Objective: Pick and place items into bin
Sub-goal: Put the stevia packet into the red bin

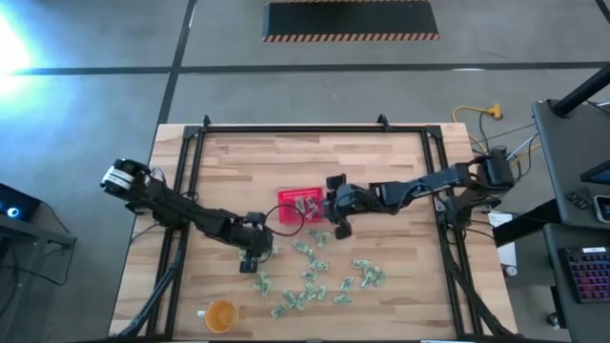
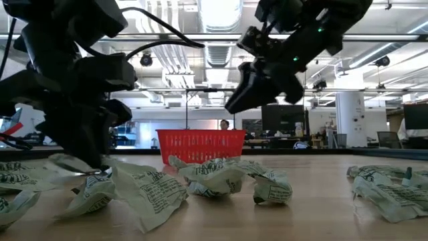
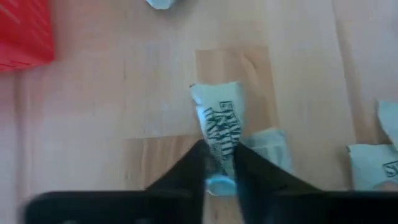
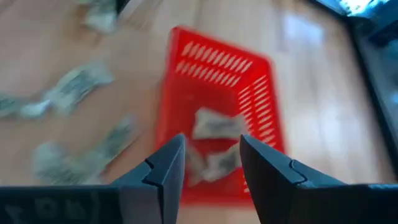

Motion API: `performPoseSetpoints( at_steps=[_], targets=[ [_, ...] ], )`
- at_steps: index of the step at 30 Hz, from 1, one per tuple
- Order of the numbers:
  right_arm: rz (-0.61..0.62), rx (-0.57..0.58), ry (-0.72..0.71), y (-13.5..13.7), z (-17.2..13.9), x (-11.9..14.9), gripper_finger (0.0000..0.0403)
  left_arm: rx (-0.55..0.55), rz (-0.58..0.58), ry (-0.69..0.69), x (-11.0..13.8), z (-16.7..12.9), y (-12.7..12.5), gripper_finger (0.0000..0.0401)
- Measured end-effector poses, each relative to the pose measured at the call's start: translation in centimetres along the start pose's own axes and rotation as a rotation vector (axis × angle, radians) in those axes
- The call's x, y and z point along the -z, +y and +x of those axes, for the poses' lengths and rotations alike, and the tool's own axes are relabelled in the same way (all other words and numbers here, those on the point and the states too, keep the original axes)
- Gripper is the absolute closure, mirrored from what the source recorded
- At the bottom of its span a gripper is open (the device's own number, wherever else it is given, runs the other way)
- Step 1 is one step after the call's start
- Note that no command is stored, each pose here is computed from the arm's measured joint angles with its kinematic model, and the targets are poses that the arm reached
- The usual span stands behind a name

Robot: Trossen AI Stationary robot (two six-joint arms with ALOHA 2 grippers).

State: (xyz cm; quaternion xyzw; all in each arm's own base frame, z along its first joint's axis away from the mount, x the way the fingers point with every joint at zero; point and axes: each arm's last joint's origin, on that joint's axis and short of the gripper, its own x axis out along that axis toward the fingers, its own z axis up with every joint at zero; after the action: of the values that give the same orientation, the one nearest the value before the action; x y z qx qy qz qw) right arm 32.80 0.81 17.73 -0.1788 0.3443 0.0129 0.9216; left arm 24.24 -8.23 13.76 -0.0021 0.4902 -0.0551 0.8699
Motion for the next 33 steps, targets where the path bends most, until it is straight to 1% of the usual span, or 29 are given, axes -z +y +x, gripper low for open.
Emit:
performPoseSetpoints(
  at_steps=[1,2,6,8,12,15,18,24,26,29,33],
  targets=[
    [0.004,-0.026,0.026,0.5,-0.3,0.1,0.0262,-0.004,0.009,-0.005,0.0,-0.2,0.0,0.0387],
    [0.014,-0.057,0.044,0.9,-0.5,0.2,0.0265,-0.011,0.012,-0.015,-0.1,-0.3,0.0,0.0391],
    [0.082,-0.211,0.076,2.9,-1.3,0.1,0.0273,-0.044,0.05,-0.055,-0.5,-1.0,0.1,0.0389],
    [0.101,-0.261,0.085,4.0,-1.3,0.2,0.0277,-0.054,0.078,-0.081,-0.9,-1.5,0.1,0.0389],
    [0.078,-0.288,0.1,5.6,-0.9,0.2,0.0281,-0.054,0.133,-0.124,-1.7,-2.3,0.0,0.0398],
    [0.076,-0.26,0.109,6.1,-0.6,0.3,0.0284,-0.073,0.158,-0.144,-2.1,-2.6,0.0,0.0399],
    [0.08,-0.234,0.121,6.3,-0.4,0.5,0.0288,-0.18,0.195,-0.168,-2.5,-2.9,0.0,0.04],
    [0.073,-0.229,0.145,6.5,0.2,0.9,0.0293,-0.527,0.28,-0.243,-4.3,-4.0,0.7,0.0401],
    [0.073,-0.229,0.144,6.6,0.5,1.0,0.0294,-0.613,0.297,-0.276,-4.9,-4.3,1.1,0.0401],
    [0.071,-0.229,0.14,6.8,1.1,1.2,0.0294,-0.656,0.309,-0.325,-5.7,-4.5,1.8,0.0401],
    [0.054,-0.225,0.107,7.0,1.9,1.2,0.0294,-0.692,0.255,-0.333,-6.2,-4.3,3.5,0.0401]
  ],
)
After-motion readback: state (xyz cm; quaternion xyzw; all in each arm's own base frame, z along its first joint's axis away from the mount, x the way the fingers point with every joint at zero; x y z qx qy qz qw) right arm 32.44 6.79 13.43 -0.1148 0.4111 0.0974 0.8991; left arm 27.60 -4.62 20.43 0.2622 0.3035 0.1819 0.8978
